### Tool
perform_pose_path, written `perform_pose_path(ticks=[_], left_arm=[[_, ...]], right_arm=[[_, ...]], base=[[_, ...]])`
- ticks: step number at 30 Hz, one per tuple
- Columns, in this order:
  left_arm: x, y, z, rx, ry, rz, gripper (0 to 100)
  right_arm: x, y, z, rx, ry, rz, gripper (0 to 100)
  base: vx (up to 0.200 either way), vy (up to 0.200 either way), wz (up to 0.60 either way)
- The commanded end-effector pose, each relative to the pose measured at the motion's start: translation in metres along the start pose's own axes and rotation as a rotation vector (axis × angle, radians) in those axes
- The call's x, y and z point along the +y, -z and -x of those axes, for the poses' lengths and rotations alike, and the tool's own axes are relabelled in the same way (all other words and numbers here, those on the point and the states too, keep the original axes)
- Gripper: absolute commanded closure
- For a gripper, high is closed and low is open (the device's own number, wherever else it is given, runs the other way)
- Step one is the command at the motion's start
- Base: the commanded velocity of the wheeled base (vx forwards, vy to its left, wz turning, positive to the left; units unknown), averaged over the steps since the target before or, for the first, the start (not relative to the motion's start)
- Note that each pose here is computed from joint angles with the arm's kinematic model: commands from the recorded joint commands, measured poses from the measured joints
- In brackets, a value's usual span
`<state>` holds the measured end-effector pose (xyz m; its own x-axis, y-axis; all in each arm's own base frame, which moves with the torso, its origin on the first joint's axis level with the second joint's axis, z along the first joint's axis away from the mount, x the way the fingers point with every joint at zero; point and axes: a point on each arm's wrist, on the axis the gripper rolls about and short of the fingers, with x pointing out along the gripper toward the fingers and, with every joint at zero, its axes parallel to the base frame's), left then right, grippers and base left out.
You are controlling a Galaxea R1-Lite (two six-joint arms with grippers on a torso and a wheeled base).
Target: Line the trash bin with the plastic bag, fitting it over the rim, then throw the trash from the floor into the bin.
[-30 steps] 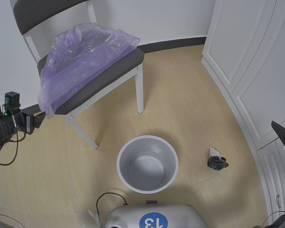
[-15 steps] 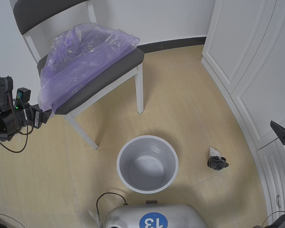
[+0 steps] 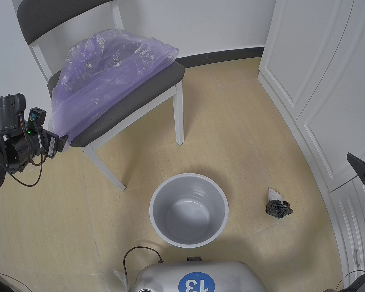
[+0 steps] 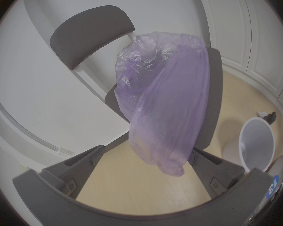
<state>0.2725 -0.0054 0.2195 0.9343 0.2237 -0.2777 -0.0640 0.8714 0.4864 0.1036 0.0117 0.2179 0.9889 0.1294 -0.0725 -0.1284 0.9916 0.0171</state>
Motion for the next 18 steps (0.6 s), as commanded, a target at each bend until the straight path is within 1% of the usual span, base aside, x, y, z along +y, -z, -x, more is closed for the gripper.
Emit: perform_pose_path(ticks=[1, 13, 14, 18], left_arm=[[0.0002, -0.0005, -0.0008, -0.003, -0.012, -0.009, 0], [-0.0005, -0.0005, -0.0030, -0.002, -0.010, -0.012, 0], [-0.0003, -0.0009, -0.0030, -0.004, -0.010, -0.013, 100], [-0.0010, -0.0013, -0.0028, -0.004, -0.011, -0.016, 100]], right_arm=[[0.0001, -0.0005, 0.0011, -0.005, 0.000, 0.000, 0], [-0.0001, -0.0011, 0.0015, -0.008, 0.001, 0.000, 0], [-0.0001, -0.0015, 0.0015, -0.010, 0.001, 0.000, 0], [-0.0001, -0.0014, 0.0012, -0.008, 0.001, 0.000, 0]], base=[[0.000, 0.000, 0.00], [0.000, 0.000, 0.00], [0.000, 0.000, 0.00], [0.000, 0.000, 0.00]])
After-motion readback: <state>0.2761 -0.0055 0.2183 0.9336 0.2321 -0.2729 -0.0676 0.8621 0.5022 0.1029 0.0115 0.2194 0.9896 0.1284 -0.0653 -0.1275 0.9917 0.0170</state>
